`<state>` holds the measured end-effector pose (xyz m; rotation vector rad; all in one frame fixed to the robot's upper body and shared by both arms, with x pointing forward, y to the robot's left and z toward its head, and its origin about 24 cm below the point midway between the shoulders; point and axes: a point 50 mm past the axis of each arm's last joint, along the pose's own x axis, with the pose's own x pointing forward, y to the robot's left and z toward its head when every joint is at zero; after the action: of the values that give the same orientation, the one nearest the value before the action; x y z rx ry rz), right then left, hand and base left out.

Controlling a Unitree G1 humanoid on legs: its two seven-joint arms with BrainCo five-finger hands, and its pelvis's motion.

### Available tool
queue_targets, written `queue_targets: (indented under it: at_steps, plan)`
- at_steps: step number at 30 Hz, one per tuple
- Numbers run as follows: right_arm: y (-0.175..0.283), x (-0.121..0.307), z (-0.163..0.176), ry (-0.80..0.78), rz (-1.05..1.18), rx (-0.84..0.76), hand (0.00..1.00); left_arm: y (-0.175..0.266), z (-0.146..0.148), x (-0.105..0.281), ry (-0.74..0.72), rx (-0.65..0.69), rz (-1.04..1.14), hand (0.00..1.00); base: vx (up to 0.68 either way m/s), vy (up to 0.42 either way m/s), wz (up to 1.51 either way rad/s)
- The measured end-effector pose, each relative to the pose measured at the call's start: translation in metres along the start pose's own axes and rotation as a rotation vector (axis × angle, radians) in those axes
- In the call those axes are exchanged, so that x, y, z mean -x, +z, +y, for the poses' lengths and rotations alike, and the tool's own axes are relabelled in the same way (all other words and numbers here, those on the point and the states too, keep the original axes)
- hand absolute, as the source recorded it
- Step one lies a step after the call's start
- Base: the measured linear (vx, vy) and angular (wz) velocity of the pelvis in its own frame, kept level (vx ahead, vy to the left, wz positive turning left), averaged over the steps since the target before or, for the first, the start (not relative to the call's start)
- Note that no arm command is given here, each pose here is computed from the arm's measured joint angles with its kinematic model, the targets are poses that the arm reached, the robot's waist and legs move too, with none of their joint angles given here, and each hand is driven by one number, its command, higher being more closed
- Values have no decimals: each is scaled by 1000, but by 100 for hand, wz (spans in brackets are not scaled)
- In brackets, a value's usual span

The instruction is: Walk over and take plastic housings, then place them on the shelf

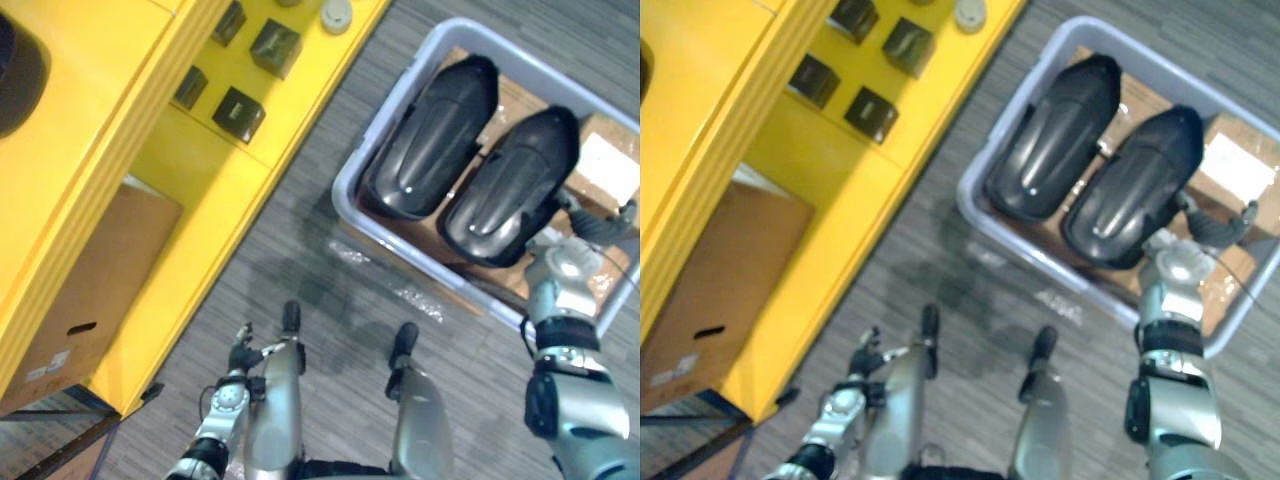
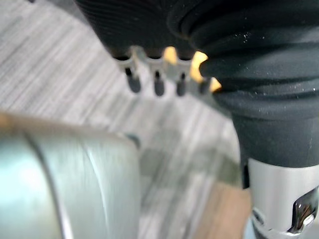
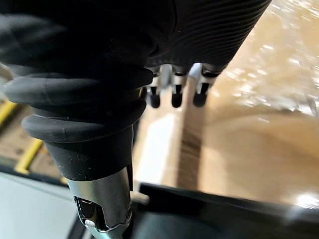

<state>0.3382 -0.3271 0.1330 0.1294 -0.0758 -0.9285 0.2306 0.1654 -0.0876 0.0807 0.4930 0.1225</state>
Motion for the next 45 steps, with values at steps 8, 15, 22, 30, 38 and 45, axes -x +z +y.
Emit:
queue_targets:
  at_steps: [8, 15, 22, 30, 38, 45]
  plan:
    - [7, -7, 5, 91, 2, 74, 0, -1, -5, -2, -2, 15, 17, 0, -18, 7, 5]
    - [12, -17, -5, 104, 11, 214, 100, 0, -10, -3, -20, 1, 24, 0, -7, -2, 8]
    - [10, -24, -12, 82, 53, 454, 100, -2, -13, -2, -32, -10, 31, 0, -7, -9, 3]
    - [7, -27, -17, 47, 86, 605, 100, -3, -17, -1, -46, 6, 37, 0, -4, -8, 3]
    - [8, -28, -18, 8, 51, 710, 100, -2, -22, 2, -71, 22, 13, 0, -3, -8, 4]
    - [3, -27, -22, 11, 16, 798, 100, 18, -28, 6, -98, 101, -91, 0, 0, 0, 0]
